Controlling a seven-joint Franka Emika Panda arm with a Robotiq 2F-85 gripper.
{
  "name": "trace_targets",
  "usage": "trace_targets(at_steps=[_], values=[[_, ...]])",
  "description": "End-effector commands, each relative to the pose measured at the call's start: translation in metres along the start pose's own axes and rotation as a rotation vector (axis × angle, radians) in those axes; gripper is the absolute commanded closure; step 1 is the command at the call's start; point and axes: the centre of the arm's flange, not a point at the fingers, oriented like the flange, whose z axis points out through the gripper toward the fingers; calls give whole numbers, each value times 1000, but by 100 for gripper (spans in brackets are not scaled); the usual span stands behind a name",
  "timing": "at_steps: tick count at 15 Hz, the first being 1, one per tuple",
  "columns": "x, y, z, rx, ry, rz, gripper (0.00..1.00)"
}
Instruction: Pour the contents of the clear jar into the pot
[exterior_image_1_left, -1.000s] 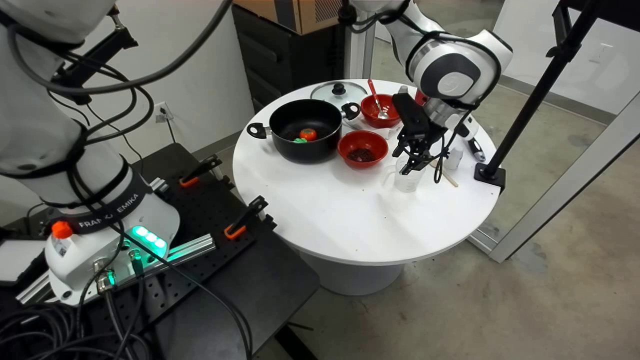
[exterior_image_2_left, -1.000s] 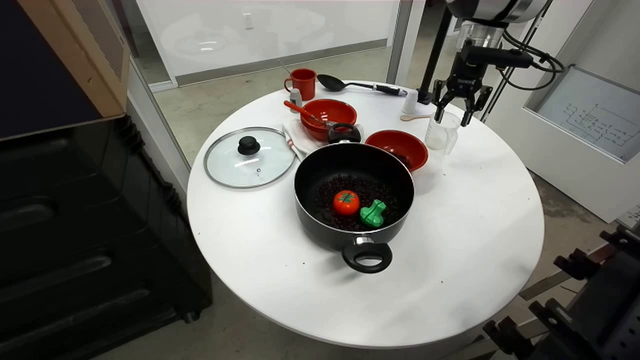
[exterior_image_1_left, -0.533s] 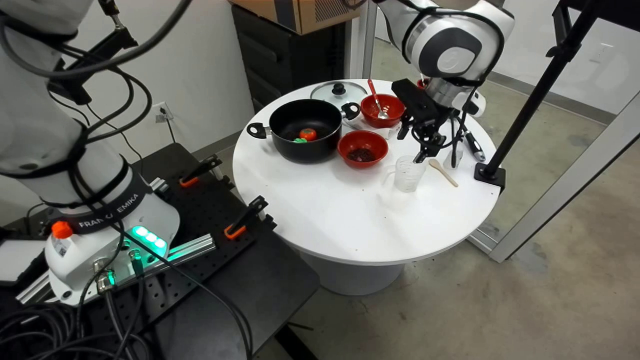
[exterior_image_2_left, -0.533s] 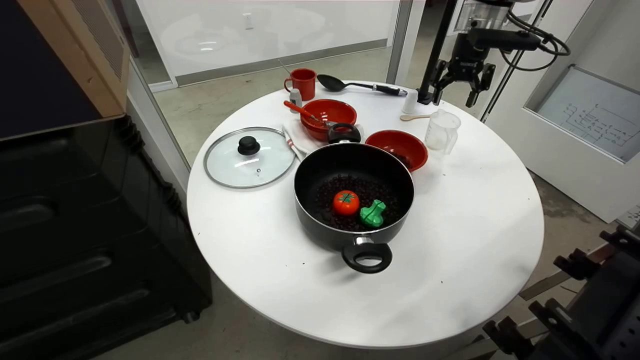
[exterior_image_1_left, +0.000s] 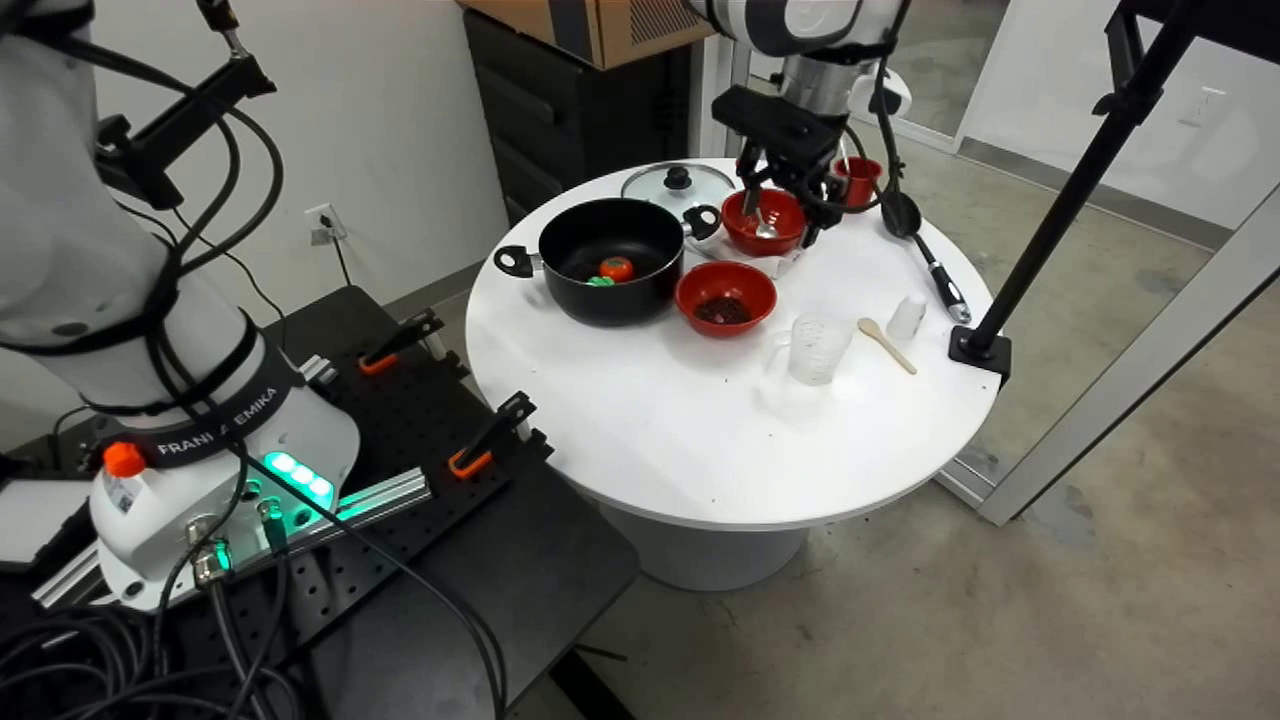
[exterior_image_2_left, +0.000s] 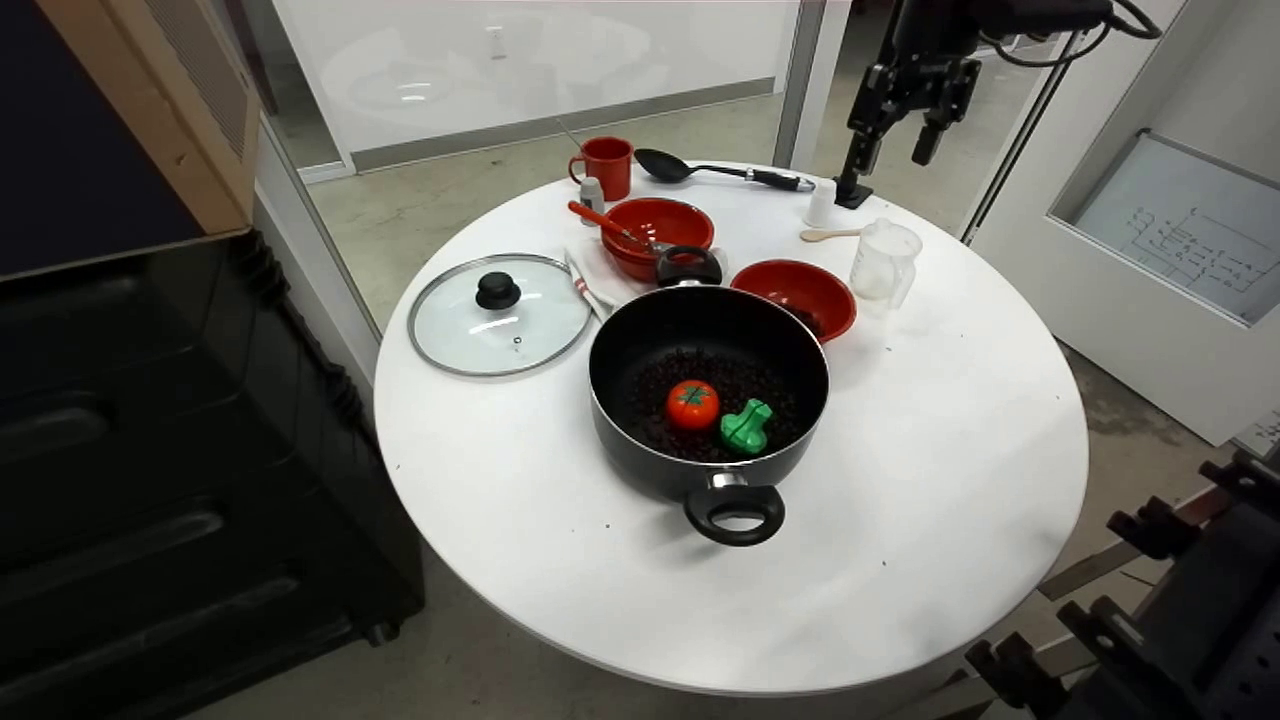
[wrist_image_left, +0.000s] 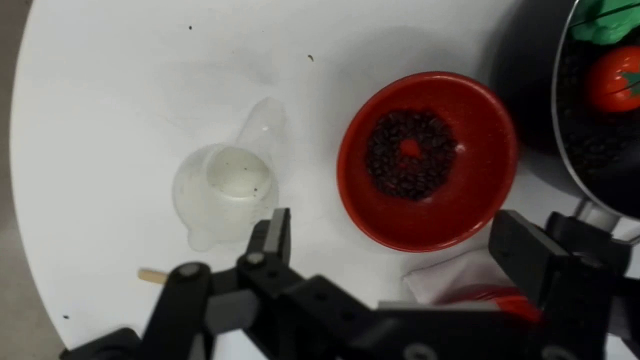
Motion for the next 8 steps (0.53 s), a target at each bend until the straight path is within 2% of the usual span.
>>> trace_targets(at_steps=[1, 2, 3, 5, 8], values=[[-66, -48, -28, 41, 76, -143, 0], [-75, -60, -33, 61, 94, -148, 0], [-27, -40, -17, 30, 51, -104, 0], [-45, -56, -25, 42, 66, -125, 0], [-55, -57, -29, 43, 69, -129, 0]])
